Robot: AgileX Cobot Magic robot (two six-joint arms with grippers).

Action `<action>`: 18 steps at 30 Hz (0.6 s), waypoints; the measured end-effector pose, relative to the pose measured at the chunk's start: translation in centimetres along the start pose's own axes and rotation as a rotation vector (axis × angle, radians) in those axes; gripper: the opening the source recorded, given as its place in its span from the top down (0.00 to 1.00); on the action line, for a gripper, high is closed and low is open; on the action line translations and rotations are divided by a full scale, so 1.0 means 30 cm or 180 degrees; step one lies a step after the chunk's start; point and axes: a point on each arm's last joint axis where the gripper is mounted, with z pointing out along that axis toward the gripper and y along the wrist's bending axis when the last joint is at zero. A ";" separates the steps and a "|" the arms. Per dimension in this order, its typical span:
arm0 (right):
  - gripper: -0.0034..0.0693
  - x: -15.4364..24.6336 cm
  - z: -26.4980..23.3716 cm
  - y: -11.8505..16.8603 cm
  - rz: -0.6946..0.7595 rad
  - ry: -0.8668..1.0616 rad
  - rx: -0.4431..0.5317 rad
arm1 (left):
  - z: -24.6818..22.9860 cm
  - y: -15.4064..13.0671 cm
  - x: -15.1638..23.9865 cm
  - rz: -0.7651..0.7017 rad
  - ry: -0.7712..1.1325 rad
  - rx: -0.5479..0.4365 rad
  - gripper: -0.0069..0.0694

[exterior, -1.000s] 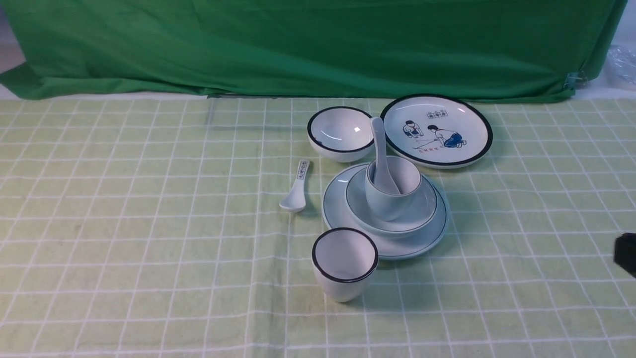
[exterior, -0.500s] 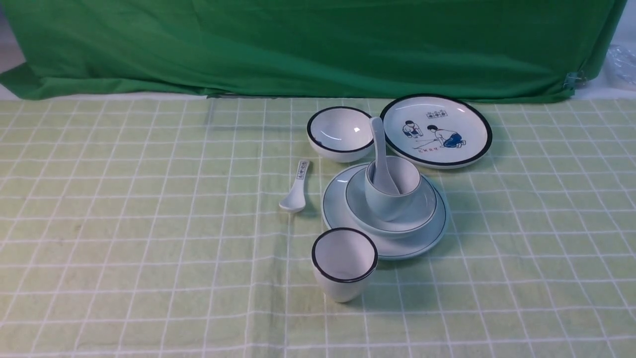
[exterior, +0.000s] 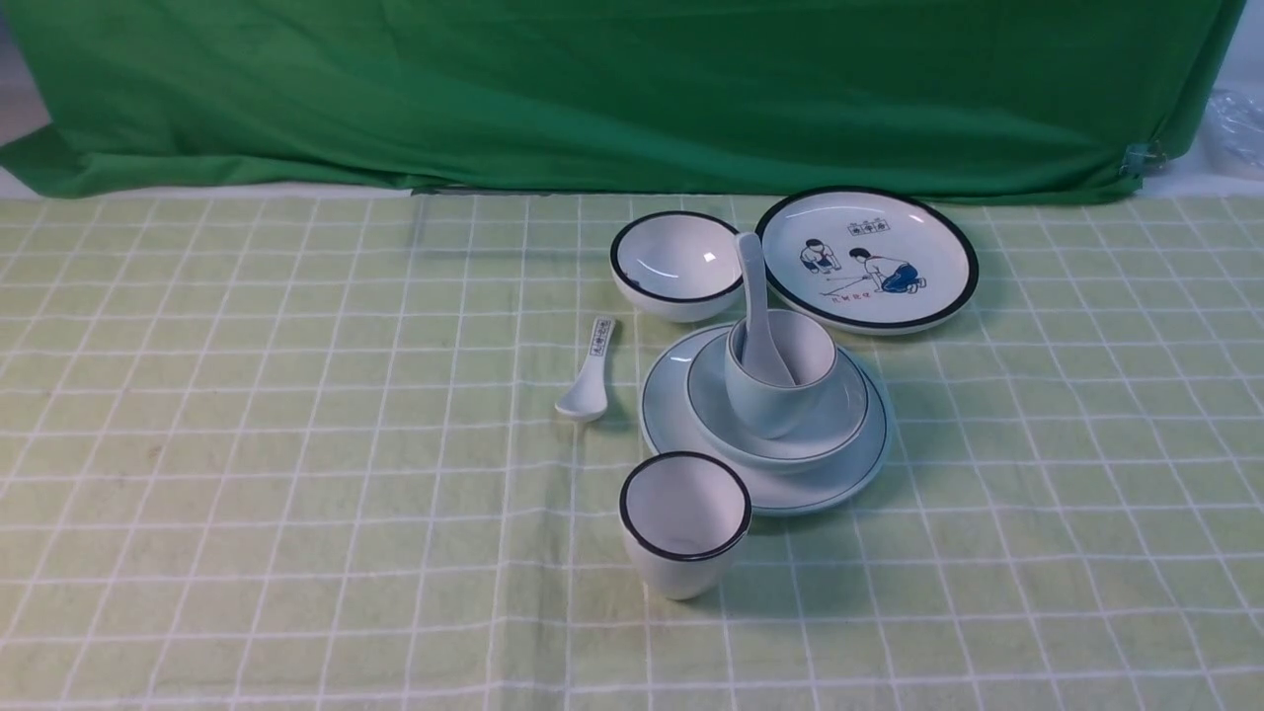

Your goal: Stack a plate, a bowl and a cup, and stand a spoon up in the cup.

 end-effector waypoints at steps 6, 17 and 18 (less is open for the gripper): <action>0.87 0.000 0.000 0.000 0.0000 0.0000 0.0000 | 0.000 0.000 0.000 0.0000 0.0000 0.0000 0.91; 0.83 0.000 0.000 0.000 0.0000 -0.0003 0.0000 | -0.020 0.057 -0.085 -0.0155 -0.0922 -0.0720 0.91; 0.83 0.000 0.000 0.000 0.0000 -0.0003 0.0000 | -0.032 0.078 -0.095 -0.0189 -0.1059 -0.0976 0.91</action>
